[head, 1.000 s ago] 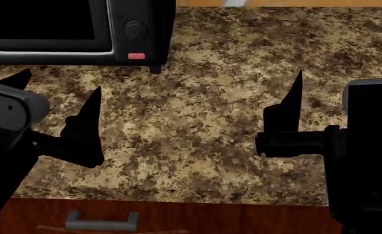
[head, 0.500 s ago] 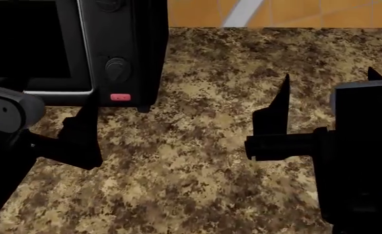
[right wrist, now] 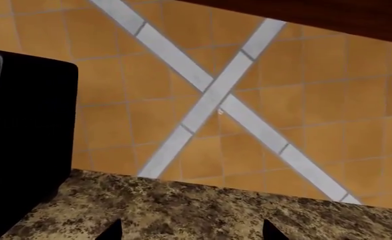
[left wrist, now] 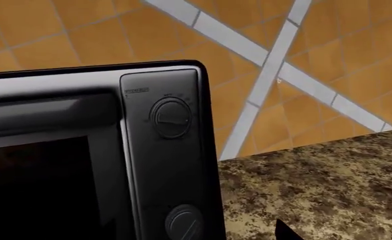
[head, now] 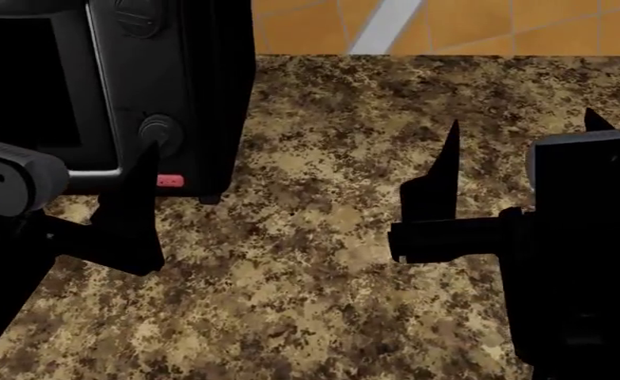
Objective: Decrease the toaster oven temperature.
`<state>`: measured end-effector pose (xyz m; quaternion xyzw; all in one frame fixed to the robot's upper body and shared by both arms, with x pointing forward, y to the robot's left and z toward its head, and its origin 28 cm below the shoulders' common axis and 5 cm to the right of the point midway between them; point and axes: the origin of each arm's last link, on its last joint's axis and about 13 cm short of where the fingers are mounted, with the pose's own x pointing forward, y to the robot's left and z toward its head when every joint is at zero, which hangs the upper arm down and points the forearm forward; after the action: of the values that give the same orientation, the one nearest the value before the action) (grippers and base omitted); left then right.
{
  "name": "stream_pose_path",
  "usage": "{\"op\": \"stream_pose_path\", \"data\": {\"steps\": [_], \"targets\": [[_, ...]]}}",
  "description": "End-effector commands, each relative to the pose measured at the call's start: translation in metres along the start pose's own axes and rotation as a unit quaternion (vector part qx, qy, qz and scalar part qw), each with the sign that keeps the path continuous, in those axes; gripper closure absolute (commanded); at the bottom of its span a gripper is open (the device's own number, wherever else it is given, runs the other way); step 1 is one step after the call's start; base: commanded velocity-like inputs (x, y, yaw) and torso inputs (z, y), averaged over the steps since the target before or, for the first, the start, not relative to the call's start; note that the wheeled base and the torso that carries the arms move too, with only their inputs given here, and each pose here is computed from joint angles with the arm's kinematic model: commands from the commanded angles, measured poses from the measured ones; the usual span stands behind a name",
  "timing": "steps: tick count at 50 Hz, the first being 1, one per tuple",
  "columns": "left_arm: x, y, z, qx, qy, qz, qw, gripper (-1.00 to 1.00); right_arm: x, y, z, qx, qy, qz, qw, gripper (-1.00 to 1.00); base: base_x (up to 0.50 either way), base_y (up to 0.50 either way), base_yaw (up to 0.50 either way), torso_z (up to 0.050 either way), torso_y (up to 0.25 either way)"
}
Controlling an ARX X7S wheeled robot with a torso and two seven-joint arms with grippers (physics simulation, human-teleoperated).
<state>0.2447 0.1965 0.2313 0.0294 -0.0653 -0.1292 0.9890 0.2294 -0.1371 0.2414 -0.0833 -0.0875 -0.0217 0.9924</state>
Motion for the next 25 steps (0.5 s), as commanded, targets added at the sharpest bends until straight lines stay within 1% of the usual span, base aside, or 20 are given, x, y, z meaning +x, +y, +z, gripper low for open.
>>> {"op": "stream_pose_path", "data": {"steps": [1, 8, 13, 17, 18, 19, 21, 22, 23, 25], "targets": [[0.000, 0.000, 0.000, 0.000, -0.001, 0.001, 1.000, -1.00, -0.001, 0.001, 0.000, 0.000, -0.002, 0.007, 1.000, -1.00, 0.29, 0.00, 0.00, 0.000, 0.000], [0.000, 0.000, 0.000, 0.000, 0.000, 0.002, 1.000, -1.00, -0.002, 0.001, -0.001, 0.003, -0.002, 0.007, 1.000, -1.00, 0.29, 0.00, 0.00, 0.000, 0.000], [-0.003, -0.001, 0.005, 0.014, -0.015, -0.007, 1.000, -1.00, -0.002, 0.001, -0.002, 0.003, -0.003, 0.009, 1.000, -1.00, 0.02, 0.00, 0.00, 0.000, 0.002], [-0.009, 0.004, 0.027, 0.051, -0.043, -0.006, 0.998, -1.00, -0.001, 0.001, -0.003, 0.004, -0.005, 0.011, 1.000, -1.00, 0.00, 0.00, 0.00, 0.000, 0.000], [-0.011, 0.005, 0.036, 0.069, -0.054, -0.003, 0.996, -1.00, -0.001, 0.001, -0.003, 0.004, -0.005, 0.011, 1.000, -1.00, 0.00, 0.00, 0.00, 0.000, 0.000], [-0.013, 0.008, 0.048, 0.096, -0.070, -0.009, 0.993, -1.00, -0.001, 0.000, -0.003, 0.005, -0.006, 0.010, 1.000, -1.00, 0.00, 0.00, 0.00, 0.000, 0.000], [-0.015, 0.010, 0.063, 0.135, -0.086, -0.016, 0.987, -1.00, 0.000, 0.000, -0.003, 0.007, -0.007, 0.010, 1.000, -1.00, 0.00, 0.00, 0.00, 0.000, 0.000], [-0.016, 0.010, 0.068, 0.158, -0.090, -0.032, 0.983, -1.00, 0.000, 0.000, -0.004, 0.008, -0.007, 0.010, 1.000, -1.00, 0.00, 0.00, 0.00, 0.000, 0.000], [-0.016, 0.010, 0.074, 0.174, -0.094, -0.025, 0.980, -1.00, 0.000, 0.000, -0.005, 0.010, -0.007, 0.011, 1.000, -1.00, 0.00, 0.00, 0.00, 0.000, 0.000], [-0.015, 0.010, 0.080, 0.195, -0.095, -0.043, 0.975, -1.00, 0.001, 0.000, -0.006, 0.011, -0.006, 0.013, 1.000, -1.00, 0.00, 0.00, 0.00, 0.000, 0.000]]}}
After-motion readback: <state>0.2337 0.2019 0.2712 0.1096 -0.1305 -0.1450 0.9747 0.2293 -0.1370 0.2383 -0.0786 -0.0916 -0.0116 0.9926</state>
